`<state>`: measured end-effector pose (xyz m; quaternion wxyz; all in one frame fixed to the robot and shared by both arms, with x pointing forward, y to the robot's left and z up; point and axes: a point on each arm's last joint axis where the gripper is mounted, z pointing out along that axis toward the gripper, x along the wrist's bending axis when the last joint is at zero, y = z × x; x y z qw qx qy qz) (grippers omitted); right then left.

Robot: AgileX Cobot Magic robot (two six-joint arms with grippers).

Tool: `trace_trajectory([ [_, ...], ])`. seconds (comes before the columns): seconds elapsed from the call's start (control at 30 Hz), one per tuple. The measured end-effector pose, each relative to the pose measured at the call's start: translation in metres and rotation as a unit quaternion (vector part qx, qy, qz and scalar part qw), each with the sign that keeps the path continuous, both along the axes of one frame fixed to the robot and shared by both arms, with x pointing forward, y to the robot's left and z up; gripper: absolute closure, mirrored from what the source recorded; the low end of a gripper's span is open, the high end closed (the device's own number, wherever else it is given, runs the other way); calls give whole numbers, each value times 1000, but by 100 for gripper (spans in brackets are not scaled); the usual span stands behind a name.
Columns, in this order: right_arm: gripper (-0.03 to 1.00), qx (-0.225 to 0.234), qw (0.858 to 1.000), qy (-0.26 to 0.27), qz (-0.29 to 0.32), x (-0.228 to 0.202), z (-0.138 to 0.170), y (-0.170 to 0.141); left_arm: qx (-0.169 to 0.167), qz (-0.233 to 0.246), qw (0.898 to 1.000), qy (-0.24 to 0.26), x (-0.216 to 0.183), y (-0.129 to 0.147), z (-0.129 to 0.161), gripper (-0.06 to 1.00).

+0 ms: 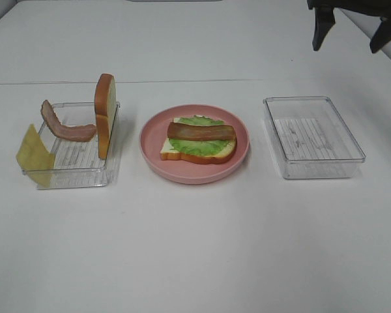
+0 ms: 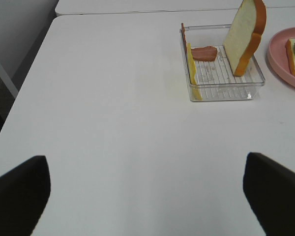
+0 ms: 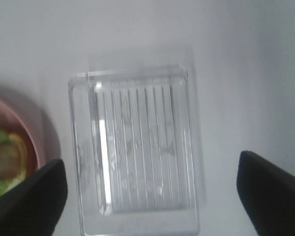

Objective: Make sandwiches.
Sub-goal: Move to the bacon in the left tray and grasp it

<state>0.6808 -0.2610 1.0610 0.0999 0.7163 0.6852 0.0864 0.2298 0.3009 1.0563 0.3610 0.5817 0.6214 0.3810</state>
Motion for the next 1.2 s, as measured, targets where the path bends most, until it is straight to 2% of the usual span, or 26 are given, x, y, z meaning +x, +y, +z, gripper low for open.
trace_trajectory([
  [0.03, 7, -3, 1000, 21, 0, -21, 1, -2, 0, 0, 1000, 0, 0, 0, 0, -5],
  [0.07, 7, -3, 1000, 21, 0, -21, 1, -2, 0, 0, 1000, 0, 0, 0, 0, -5],
  [0.13, 7, -7, 999, 46, -2, -63, 7, -7, 0, 0, 1000, 0, 0, 0, 0, -5],
  [0.17, 7, -7, 999, 46, -2, -63, 7, -7, 0, 0, 1000, 0, 0, 0, 0, -5],
  [0.2, 7, -6, 999, 53, -7, -96, 15, -10, 0, 0, 1000, 0, 0, 0, 0, -5],
  [0.27, 7, -6, 999, 53, -10, -110, 19, -11, 0, 0, 1000, 0, 0, 0, 0, -5],
  [0.33, 7, -4, 999, 44, -16, -160, 32, -16, 0, 0, 1000, 0, 0, 0, 0, -5],
  [0.37, 7, -4, 999, 44, -16, -160, 32, -16, 0, 0, 1000, 0, 0, 0, 0, -5],
  [0.4, 7, -2, 999, 37, -22, -194, 36, -19, 0, 0, 1000, 0, 0, 0, 0, -5],
  [0.43, 7, -2, 999, 37, -22, -194, 36, -19, 0, 0, 1000, 0, 0, 0, 0, -5],
  [0.47, 7, 2, 1000, 13, -24, -230, 43, -22, 0, 0, 1000, 0, 0, 0, 0, -5],
  [0.53, 7, 3, 1000, 6, -25, -243, 43, -24, 0, 0, 1000, 0, 0, 0, 0, -5],
  [0.57, 7, 6, 1000, -18, -25, -269, 42, -26, 0, 0, 1000, 0, 0, 0, 0, -5],
  [0.63, 7, 8, 999, -34, -24, -283, 41, -27, 0, 0, 1000, 0, 0, 0, 0, -5],
  [0.7, 7, 12, 997, -70, -24, -319, 34, -31, 0, 0, 1000, 0, 0, 0, 0, -5],
  [0.73, 7, 12, 997, -70, -24, -319, 34, -31, 0, 0, 1000, 0, 0, 0, 0, -5],
  [0.8, 7, 18, 992, -120, -23, -362, 23, -35, 0, 0, 1000, 0, 0, 0, 0, -5],
  [0.83, 7, 18, 992, -120, -23, -362, 23, -35, 0, 0, 1000, 0, 0, 0, 0, -5],
  [0.9, 7, 23, 987, -155, -23, -390, 10, -37, 0, 0, 1000, 0, 0, 0, 0, -5],
  [1.0, 7, 26, 986, -166, -23, -398, 6, -38, 0, 0, 1000, 0, 0, 0, 0, -5],
  [1.03, 7, 35, 982, -186, -22, -413, -4, -38, 0, 0, 1000, 0, 0, 0, 0, -5],
  [1.2, 7, 58, 973, -222, -17, -437, -26, -37, 0, 0, 1000, 0, 0, 0, 0, -5],
])
